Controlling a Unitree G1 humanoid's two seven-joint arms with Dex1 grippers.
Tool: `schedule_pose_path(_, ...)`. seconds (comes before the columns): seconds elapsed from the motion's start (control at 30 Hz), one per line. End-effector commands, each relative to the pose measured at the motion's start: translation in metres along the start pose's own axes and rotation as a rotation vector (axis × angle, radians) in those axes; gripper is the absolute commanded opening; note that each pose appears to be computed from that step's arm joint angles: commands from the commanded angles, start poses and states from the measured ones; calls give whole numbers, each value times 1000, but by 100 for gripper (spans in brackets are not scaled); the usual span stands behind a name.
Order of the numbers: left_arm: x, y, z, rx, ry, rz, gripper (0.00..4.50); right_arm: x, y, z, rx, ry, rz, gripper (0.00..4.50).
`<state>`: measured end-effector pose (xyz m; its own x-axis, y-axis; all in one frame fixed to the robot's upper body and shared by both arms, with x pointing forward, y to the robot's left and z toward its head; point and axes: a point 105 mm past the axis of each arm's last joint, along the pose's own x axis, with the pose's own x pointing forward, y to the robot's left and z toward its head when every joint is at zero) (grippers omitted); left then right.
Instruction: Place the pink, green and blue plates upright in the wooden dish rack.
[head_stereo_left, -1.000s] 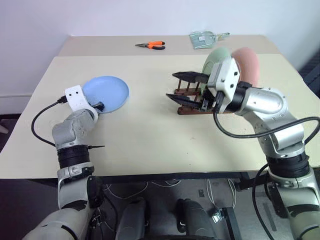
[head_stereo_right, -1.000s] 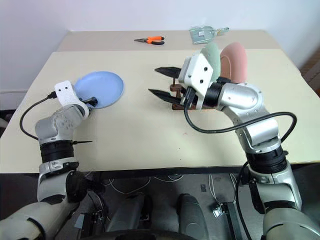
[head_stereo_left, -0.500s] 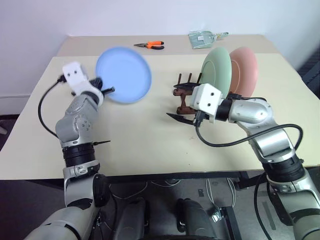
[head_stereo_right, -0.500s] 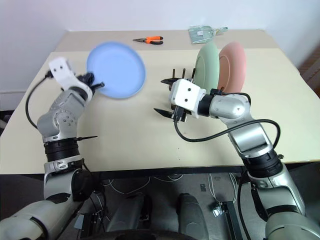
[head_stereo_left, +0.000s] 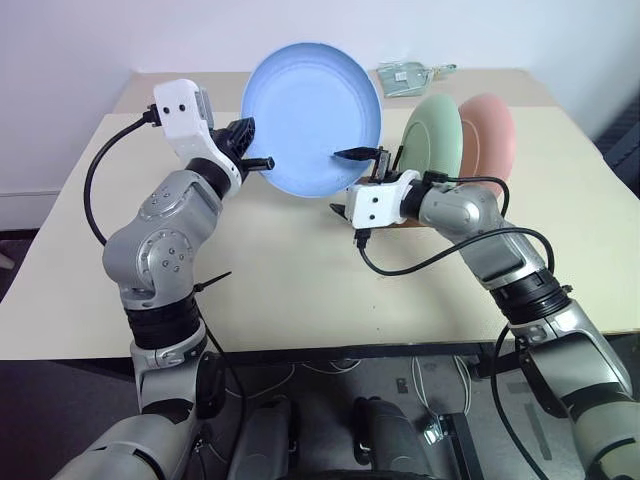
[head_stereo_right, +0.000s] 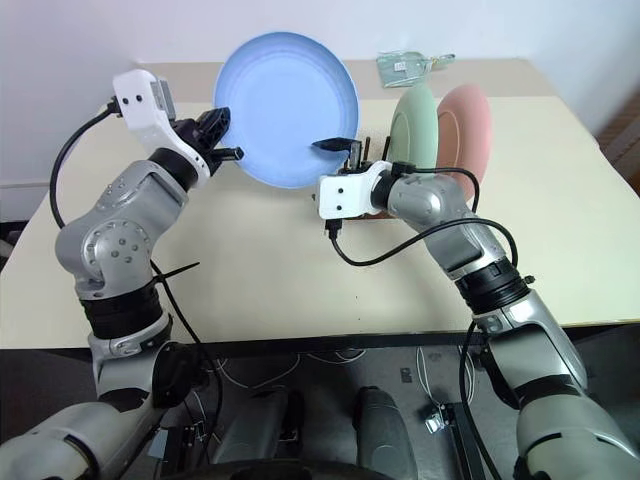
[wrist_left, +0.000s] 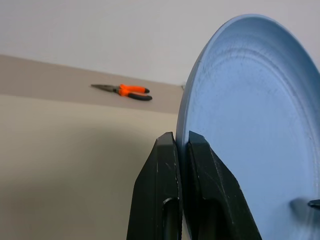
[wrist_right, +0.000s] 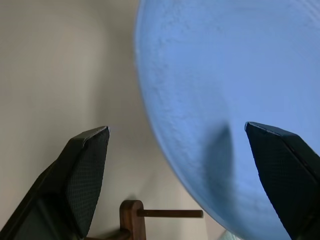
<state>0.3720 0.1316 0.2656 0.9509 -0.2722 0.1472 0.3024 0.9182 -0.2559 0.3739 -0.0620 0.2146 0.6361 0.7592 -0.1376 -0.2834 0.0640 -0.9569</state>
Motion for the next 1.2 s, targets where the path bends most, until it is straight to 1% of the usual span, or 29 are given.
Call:
schedule_pose_path(0.03,-3,-12,13,-2,-38,-38,0,-1,-18,12,-72,-48,-78,265)
schedule_pose_path(0.07,-3,-12,11,1,-27,-40,0,-1,-18,13,-78,-50,-83,209)
schedule_pose_path(0.1,-2,-14,10,-6,-19,-48,0,-2,-18,13,-86,-52,-88,167)
schedule_pose_path(0.2,-2,-15,5,-21,-1,-53,0,-2,-20,14,-102,-55,-104,16)
schedule_pose_path(0.23,-2,-17,7,-29,-10,-63,0,-3,-21,14,-106,-54,-113,7)
schedule_pose_path(0.27,-2,-18,10,-49,-30,-73,0,-4,-22,13,-112,-51,-122,7)
schedule_pose_path(0.33,-4,-19,27,-129,-117,-97,70,-5,-26,12,-124,-46,-138,0)
schedule_pose_path(0.37,-5,-12,41,-160,-188,-66,101,-6,-27,12,-126,-46,-143,0)
schedule_pose_path(0.4,-6,8,56,-173,-265,33,150,-7,-30,12,-126,-47,-153,0)
schedule_pose_path(0.47,-14,51,77,-140,-381,246,249,-11,-40,12,-103,-54,-188,0)
schedule_pose_path(0.53,-21,80,83,-57,-408,379,350,-16,-53,16,-25,-93,-242,0)
schedule_pose_path(0.57,-23,90,81,25,-392,417,350,-20,-62,20,43,-124,-279,0)
schedule_pose_path(0.63,-24,100,69,168,-333,431,350,-30,-81,26,241,-200,-347,0)
schedule_pose_path(0.7,-23,103,48,277,-246,397,350,-42,-97,27,504,-283,-390,0)
schedule_pose_path(0.73,-22,101,36,320,-205,357,350,-48,-104,28,634,-331,-398,0)
schedule_pose_path(0.8,-21,89,4,375,-103,237,350,-59,-114,31,934,-440,-380,0)
schedule_pose_path(0.83,-22,80,-13,411,-56,161,350,-66,-121,34,1042,-498,-373,0)
schedule_pose_path(0.9,-26,63,-37,466,5,36,350,-73,-128,35,1210,-556,-360,0)
schedule_pose_path(0.97,-34,40,-66,488,72,-123,350,-76,-125,35,1328,-567,-310,0)
schedule_pose_path(1.0,-38,32,-75,469,90,-178,350,-76,-122,35,1374,-562,-281,0)
schedule_pose_path(1.03,-41,26,-81,445,98,-216,350,-75,-118,35,1407,-550,-259,0)
schedule_pose_path(1.1,-45,16,-87,406,106,-269,350,-74,-112,29,1463,-504,-268,0)
schedule_pose_path(1.2,-48,6,-89,360,106,-319,350,-71,-104,21,1506,-444,-270,0)
